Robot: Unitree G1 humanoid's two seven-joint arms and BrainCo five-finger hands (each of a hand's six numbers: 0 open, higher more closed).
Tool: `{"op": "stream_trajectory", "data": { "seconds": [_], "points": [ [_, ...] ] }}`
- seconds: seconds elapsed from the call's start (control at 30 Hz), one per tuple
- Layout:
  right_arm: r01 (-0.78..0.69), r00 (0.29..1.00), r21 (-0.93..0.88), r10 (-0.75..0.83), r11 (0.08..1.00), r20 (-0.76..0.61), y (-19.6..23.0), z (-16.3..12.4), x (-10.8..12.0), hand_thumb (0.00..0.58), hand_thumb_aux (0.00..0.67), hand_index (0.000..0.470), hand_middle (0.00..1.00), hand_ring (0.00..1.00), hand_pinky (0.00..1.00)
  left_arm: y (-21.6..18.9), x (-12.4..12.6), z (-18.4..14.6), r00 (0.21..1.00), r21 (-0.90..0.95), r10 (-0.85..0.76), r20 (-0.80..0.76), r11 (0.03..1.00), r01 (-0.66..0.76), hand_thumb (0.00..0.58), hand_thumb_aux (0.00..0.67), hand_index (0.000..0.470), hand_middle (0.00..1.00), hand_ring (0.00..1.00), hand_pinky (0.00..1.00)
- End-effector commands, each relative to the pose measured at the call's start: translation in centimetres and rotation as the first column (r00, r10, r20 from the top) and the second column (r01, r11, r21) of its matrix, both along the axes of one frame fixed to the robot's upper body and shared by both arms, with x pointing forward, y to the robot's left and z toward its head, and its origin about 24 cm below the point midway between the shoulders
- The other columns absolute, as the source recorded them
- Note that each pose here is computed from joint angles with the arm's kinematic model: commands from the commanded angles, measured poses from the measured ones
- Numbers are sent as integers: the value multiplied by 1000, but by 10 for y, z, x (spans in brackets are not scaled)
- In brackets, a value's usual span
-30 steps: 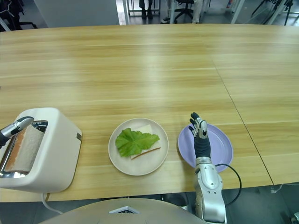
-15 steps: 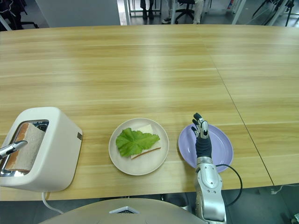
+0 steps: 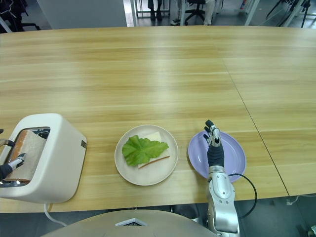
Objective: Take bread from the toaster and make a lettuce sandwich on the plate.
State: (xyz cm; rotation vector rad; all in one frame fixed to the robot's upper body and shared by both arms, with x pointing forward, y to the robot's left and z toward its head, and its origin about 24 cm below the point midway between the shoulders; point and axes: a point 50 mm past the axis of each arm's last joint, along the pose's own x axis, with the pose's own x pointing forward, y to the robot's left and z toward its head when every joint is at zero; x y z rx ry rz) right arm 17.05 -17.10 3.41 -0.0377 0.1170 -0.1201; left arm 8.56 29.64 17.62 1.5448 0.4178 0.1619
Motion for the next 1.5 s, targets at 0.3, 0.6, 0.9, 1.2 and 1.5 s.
{"op": "stream_trajectory", "data": {
  "seconds": [0.3,0.6,0.9,1.2,1.5],
  "points": [
    [-5,1000,-19,5,1000,-10,1,-4,1,0,0,0,0,0,0,-4,2,-7,1000,-133,-2,-6,991,1,580,670,460,0,0,0],
    [-4,1000,-26,4,1000,-7,1,-4,1,0,0,0,0,0,0,-3,11,5,991,-184,25,135,983,0,580,670,460,110,110,110],
    [1,1000,-25,-1,1000,-4,1,-3,2,0,0,0,0,0,0,6,22,30,940,-159,57,336,987,-3,580,670,460,1000,1000,1000],
    [-5,1000,-24,5,1000,-5,1,-3,3,0,0,0,0,0,0,5,36,29,889,-247,82,451,968,36,580,670,460,1000,1000,1000],
    [-19,1000,-23,19,1000,-8,4,-4,4,0,0,0,0,0,0,1,49,54,754,-249,78,652,962,115,580,670,460,1000,1000,1000]
  ]
}}
